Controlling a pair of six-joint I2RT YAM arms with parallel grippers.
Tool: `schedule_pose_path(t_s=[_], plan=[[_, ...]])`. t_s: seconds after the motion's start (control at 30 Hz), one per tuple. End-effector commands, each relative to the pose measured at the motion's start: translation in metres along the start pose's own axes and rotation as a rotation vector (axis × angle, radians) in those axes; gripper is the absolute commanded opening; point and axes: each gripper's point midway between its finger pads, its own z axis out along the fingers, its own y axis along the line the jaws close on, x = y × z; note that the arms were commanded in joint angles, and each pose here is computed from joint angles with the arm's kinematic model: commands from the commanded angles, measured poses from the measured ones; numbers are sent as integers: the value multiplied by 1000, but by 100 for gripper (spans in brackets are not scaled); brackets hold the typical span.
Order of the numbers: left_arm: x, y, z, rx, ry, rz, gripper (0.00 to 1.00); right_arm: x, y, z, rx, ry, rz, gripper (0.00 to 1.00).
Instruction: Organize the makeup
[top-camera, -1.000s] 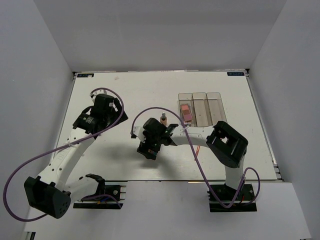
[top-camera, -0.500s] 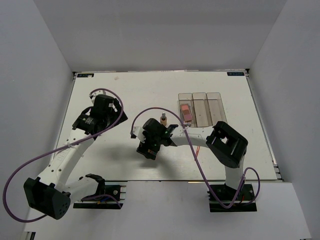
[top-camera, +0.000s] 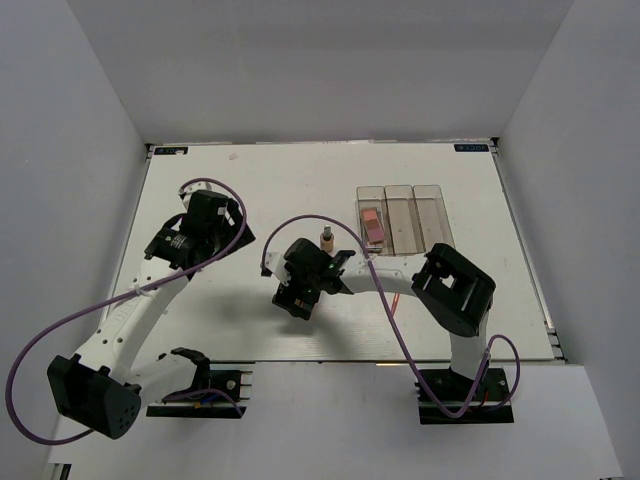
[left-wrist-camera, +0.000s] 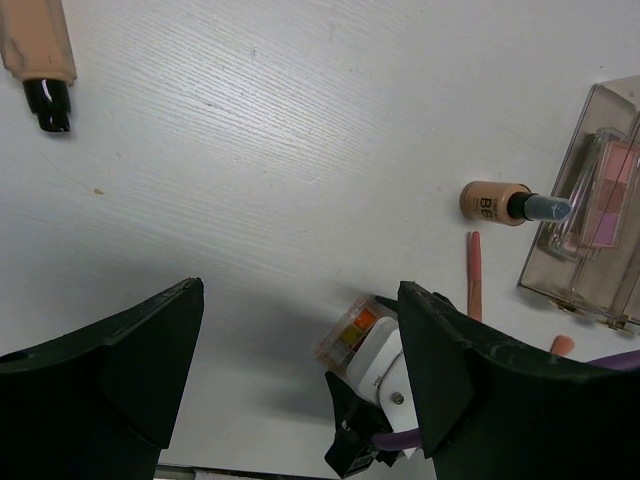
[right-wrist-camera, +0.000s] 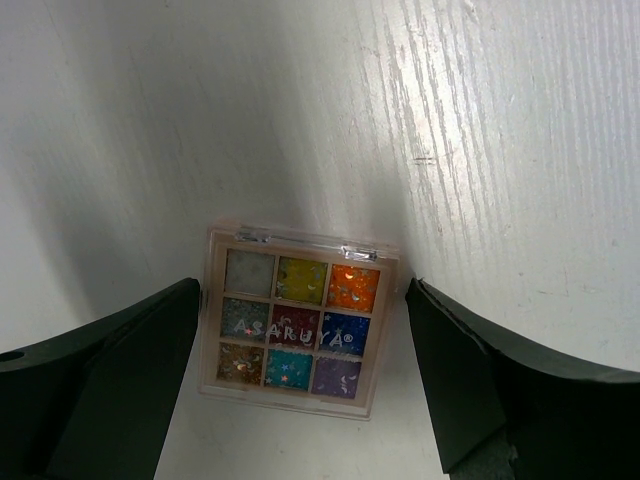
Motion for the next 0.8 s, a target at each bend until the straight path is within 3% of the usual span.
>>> schedule_pose_path(t_s=[0.0, 0.43, 0.5, 0.63, 0.77], plan=[[-5, -1, -4, 5, -10, -11, 88, 59, 7, 3, 16, 212, 78, 89], [-10, -2, -9, 5, -23, -14, 88, 67, 11, 7, 6, 237, 83, 88], [-10, -1, -10, 3, -28, -16, 88, 71, 11, 9, 10, 250, 82, 79], [-12, 1, -12, -3, -39, -22, 87, 67, 9, 7, 6, 239, 92, 52], [-10, 2, -9, -8, -34, -21, 87, 53, 10, -1, -18, 193, 93, 34]])
